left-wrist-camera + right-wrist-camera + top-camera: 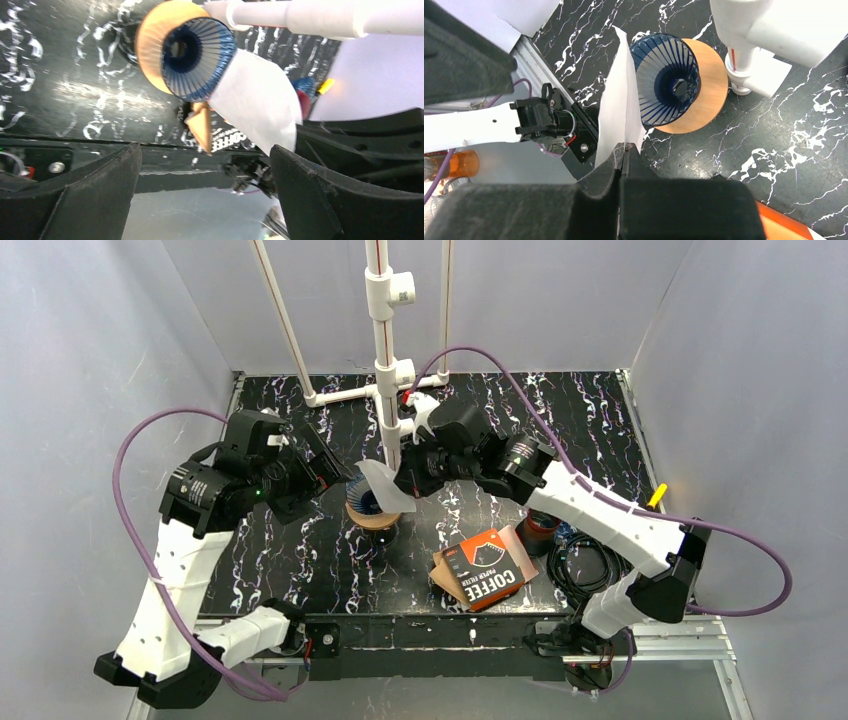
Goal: Place the coffee filter in the dripper
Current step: Place the coffee filter in the coffee dripper.
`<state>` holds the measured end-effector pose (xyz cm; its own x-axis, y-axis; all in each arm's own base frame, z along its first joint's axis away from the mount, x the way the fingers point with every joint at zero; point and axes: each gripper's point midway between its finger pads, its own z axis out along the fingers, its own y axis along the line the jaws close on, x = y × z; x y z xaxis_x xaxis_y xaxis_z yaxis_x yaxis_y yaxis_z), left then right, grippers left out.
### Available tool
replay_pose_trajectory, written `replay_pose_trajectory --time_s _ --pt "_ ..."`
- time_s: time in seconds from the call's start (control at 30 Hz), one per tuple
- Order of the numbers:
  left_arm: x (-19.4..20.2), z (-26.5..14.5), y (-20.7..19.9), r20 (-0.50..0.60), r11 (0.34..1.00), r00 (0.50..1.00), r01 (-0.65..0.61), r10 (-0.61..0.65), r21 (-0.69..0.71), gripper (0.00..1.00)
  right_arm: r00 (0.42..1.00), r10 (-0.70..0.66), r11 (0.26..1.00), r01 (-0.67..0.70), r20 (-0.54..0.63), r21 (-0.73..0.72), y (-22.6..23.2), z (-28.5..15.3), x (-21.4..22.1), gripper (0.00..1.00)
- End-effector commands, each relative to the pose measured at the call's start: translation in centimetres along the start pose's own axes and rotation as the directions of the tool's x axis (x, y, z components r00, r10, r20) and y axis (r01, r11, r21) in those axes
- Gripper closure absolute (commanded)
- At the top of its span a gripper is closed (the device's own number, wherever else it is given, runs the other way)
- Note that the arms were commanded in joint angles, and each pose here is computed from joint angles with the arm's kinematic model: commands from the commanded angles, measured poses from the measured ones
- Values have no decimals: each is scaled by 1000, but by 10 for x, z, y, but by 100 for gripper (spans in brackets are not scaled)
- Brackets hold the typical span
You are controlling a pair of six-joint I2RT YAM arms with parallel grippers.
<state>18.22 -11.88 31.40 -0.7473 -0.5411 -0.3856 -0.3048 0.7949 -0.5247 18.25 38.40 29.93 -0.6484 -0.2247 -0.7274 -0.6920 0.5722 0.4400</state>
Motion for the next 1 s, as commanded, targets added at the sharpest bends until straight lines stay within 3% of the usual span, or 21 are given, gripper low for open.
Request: replay_pose_trajectory --time_s 0.0,0.4,0.5,0.97 --pt "14 -7 -19 -71 984 989 139 -132 109 2 997 14 1000 -14 71 -1 8 3 -25 99" --pt "36 16 -50 -119 993 990 90 -80 81 2 996 -8 999 4 92 43 14 5 -27 99" --pt "32 25 -42 -80 994 992 100 -97 35 2 995 -8 998 2 102 58 11 2 -28 99" --pt "33 45 -14 -43 996 997 63 -66 -67 23 991 -18 997 9 129 72 9 -3 -33 99"
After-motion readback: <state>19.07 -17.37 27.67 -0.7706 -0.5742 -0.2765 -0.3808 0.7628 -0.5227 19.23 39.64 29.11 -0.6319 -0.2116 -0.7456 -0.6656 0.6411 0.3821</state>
